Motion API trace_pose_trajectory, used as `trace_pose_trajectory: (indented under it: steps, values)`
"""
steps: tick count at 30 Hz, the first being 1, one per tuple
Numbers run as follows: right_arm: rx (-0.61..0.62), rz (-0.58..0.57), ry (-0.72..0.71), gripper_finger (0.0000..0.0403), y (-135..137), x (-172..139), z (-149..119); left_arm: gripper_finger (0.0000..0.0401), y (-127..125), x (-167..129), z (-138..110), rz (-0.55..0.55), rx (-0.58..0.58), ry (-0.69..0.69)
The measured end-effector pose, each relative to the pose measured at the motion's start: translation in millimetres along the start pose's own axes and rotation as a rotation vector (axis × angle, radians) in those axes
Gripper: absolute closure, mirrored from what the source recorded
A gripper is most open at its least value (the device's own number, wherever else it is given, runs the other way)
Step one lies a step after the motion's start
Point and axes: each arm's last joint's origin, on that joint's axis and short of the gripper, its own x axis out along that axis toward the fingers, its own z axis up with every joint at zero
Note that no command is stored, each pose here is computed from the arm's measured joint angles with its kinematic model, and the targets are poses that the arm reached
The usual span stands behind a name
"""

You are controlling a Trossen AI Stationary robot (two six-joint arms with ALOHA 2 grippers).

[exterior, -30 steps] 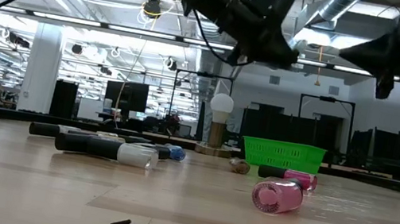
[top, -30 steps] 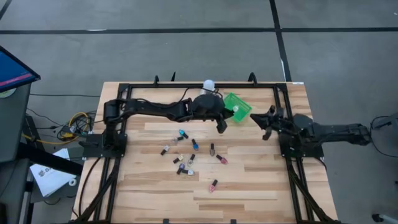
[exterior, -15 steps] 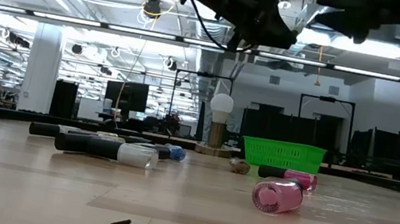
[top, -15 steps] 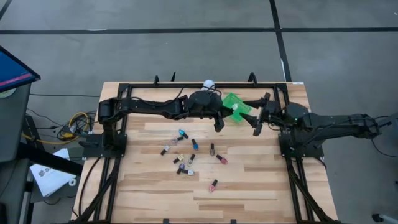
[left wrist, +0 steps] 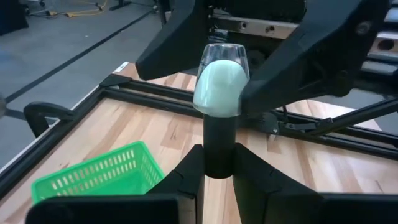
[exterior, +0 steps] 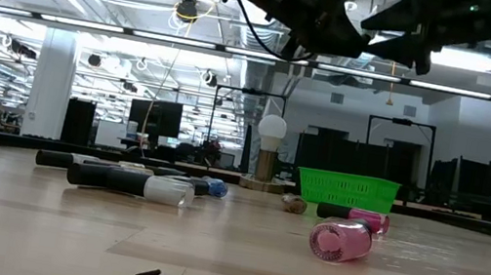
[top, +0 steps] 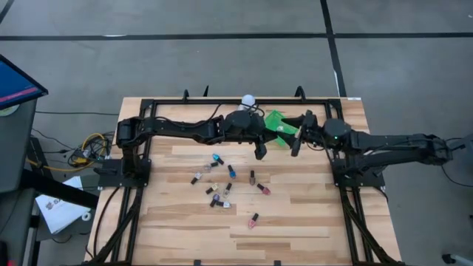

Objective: Pick & Place Nail Polish
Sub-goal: Put the light green nail polish bottle into the green bin

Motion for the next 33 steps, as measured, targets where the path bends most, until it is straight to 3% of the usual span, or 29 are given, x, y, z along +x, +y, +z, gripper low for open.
trace_pose_trajectory:
  steps: [7,17,27,30,33]
  values:
    - [0.003,0.067,0.005,0.0160,0.9,0.2,0.7,0.0353,0.5,0.0,0.2,0.013,0.000,-0.003]
    - [0.025,0.068,0.007,0.0318,0.8,0.4,0.6,0.0352,0.5,0.0,0.7,0.014,0.005,-0.009]
    - [0.054,0.071,0.044,0.0322,1.9,7.6,-5.0,0.0347,0.7,0.3,-1.5,0.014,-0.003,0.005]
    - [0.058,0.073,0.031,0.0323,1.2,8.0,-3.6,0.0329,0.6,0.3,-1.0,0.012,-0.004,-0.001]
    - [0.060,0.069,0.033,0.0356,-1.2,7.8,-1.6,0.0298,0.2,-0.5,1.6,0.005,-0.005,-0.006]
